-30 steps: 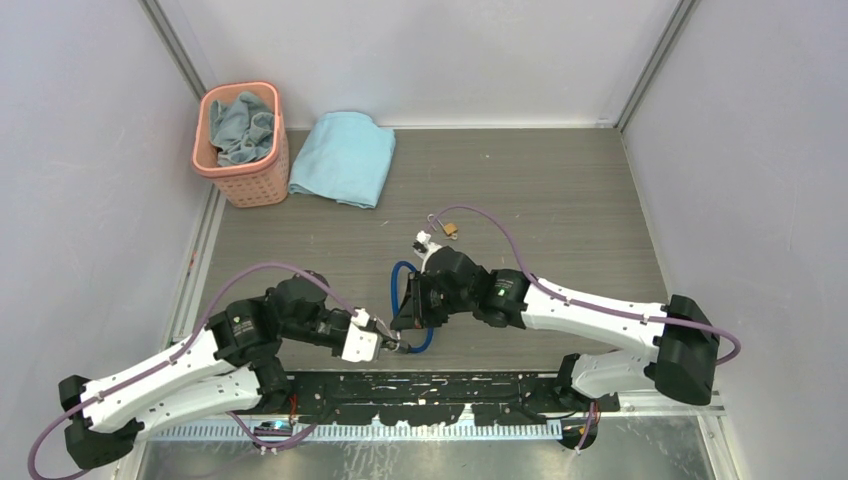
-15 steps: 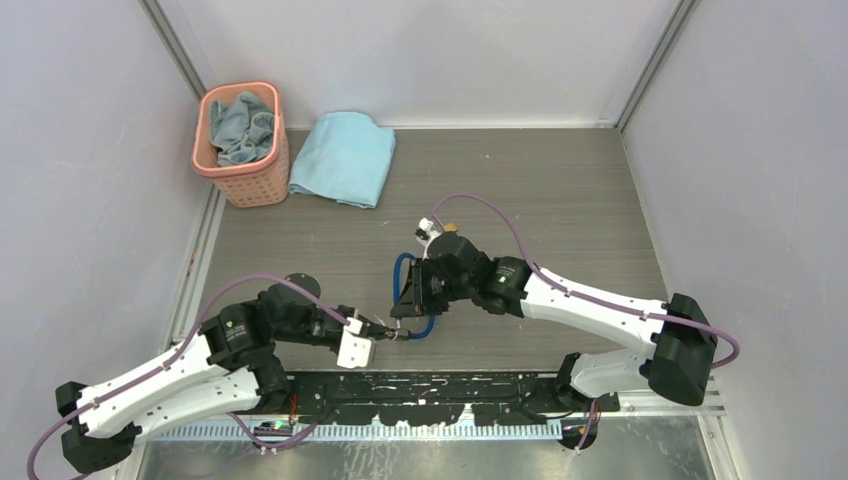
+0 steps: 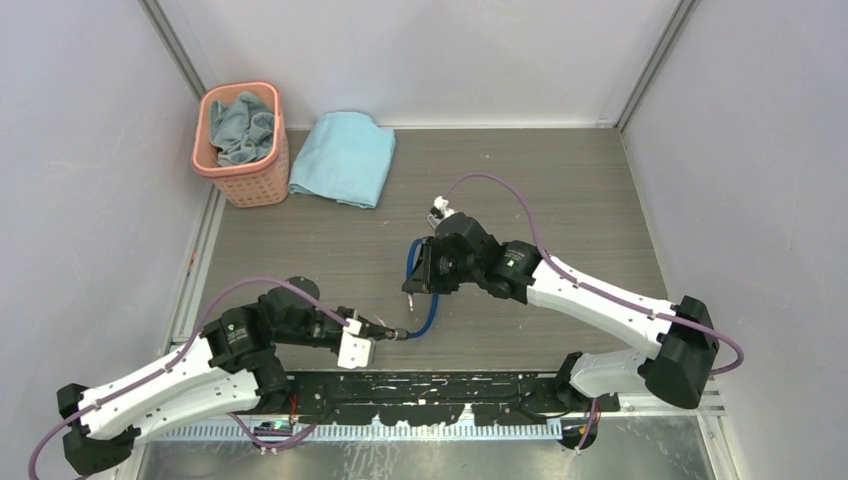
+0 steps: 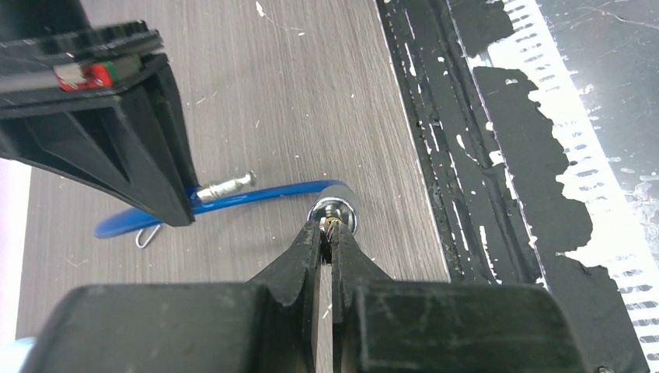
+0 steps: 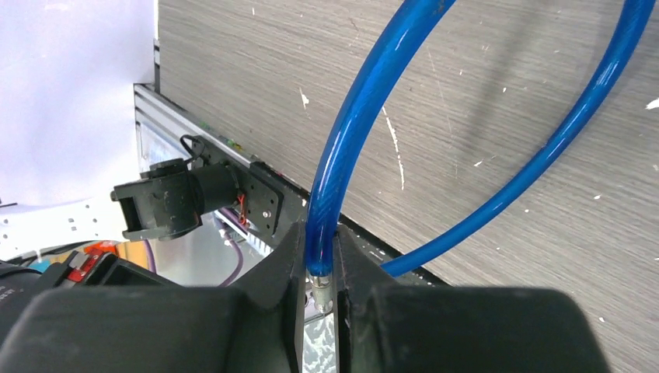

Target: Unlock with the key

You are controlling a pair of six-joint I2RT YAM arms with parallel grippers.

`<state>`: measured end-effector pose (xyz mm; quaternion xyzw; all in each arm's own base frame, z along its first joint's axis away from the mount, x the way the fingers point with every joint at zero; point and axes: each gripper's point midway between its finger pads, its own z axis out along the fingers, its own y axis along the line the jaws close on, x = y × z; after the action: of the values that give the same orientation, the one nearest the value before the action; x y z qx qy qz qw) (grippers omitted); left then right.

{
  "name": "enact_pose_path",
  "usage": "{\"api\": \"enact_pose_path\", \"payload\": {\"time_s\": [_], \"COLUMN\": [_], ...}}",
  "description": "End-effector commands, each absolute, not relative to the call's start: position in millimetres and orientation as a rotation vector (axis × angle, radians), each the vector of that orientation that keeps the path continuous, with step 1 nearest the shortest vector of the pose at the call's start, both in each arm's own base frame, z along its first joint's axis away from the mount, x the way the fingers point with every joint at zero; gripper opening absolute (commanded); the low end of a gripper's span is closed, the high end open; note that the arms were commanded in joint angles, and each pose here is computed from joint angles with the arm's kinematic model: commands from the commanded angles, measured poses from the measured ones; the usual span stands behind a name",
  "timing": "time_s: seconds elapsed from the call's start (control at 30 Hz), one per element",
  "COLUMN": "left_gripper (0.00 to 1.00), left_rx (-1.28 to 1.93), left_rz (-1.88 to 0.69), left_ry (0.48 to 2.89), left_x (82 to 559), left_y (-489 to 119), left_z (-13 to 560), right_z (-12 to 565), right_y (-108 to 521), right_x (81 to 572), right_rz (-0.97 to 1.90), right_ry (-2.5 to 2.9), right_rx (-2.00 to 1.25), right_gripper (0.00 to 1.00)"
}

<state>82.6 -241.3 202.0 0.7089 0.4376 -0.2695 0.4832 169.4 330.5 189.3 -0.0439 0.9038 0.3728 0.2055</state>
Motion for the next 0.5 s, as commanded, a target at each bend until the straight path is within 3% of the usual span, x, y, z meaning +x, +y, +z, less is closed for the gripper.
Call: {"api": "enact_pose_path", "payload": {"time_s": [0.0,0.3,0.47], "left_gripper": [0.00,0.01,0.22], "left_rx": [1.648,1.551,1.433], "left_rz": [-0.621,-0.554,-0.547], "left_ry": [1.030,1.168,1.328], "left_x": [94.9,120.2,136.7], "left_y": [-249.3,-253.5,-256.4], "left_z": [216.5,216.4,219.9], "right_z": [228.6,256.3,255.8], "right_y": [323.7,268.1,221.2], "right_x": [187.7,231.2,256.6], "right_rz": [0.986,0.630,0.376], "right_ry": [2.376,2.232,2.192], "right_rx": [-0.138,-0.028,0.091], "right_gripper": [0.01,0.01,0.01]}}
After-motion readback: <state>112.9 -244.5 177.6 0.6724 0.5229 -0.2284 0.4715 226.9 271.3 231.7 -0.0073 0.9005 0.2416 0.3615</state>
